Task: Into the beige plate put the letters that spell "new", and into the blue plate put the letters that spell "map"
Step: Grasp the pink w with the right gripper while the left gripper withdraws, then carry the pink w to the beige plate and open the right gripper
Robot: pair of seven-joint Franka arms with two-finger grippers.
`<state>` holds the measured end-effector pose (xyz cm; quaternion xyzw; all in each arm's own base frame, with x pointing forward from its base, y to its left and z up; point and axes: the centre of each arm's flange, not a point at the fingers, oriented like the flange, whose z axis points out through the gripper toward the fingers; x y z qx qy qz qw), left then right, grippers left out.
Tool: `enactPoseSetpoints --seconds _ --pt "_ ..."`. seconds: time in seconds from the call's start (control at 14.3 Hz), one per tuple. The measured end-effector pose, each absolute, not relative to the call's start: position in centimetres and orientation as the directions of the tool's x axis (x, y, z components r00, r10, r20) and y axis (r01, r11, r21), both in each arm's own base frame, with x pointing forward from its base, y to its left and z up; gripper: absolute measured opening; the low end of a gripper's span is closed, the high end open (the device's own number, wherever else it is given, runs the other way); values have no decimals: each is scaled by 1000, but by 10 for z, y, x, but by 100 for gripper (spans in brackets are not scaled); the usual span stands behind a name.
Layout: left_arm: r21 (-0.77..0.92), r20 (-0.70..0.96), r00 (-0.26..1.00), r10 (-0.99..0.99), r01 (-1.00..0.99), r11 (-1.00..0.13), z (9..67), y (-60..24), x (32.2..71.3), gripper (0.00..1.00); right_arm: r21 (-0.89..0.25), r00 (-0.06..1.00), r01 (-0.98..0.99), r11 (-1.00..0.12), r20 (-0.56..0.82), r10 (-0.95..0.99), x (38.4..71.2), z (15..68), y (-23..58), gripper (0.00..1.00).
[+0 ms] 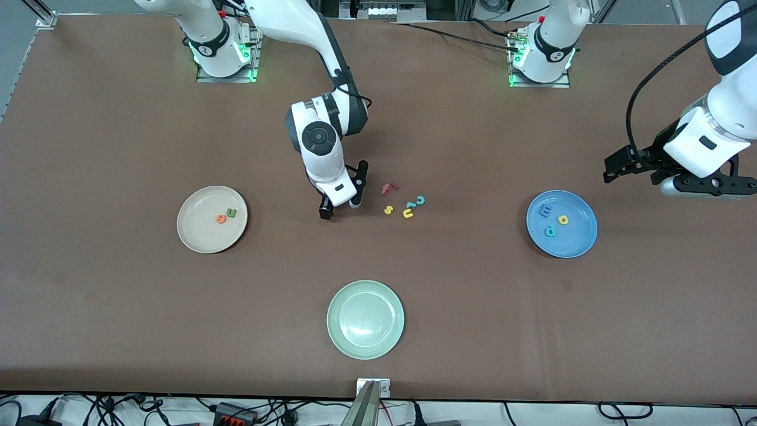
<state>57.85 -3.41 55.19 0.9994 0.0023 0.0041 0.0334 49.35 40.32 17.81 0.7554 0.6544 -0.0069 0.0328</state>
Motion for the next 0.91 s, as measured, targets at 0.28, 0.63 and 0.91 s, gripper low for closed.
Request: enactPoseSetpoints --seconds 0.28,0.63,0.91 --pt "55 19 1000 -8 -9 -998 557 -35 579 100 43 129 991 -126 -67 989 493 170 401 89" --pt "40 3 1000 -13 -13 -999 556 -34 577 100 48 125 991 -122 -60 990 494 174 403 59" --pt "40 3 1000 -20 -21 -999 558 -37 576 100 53 125 991 -122 -54 991 496 178 404 27"
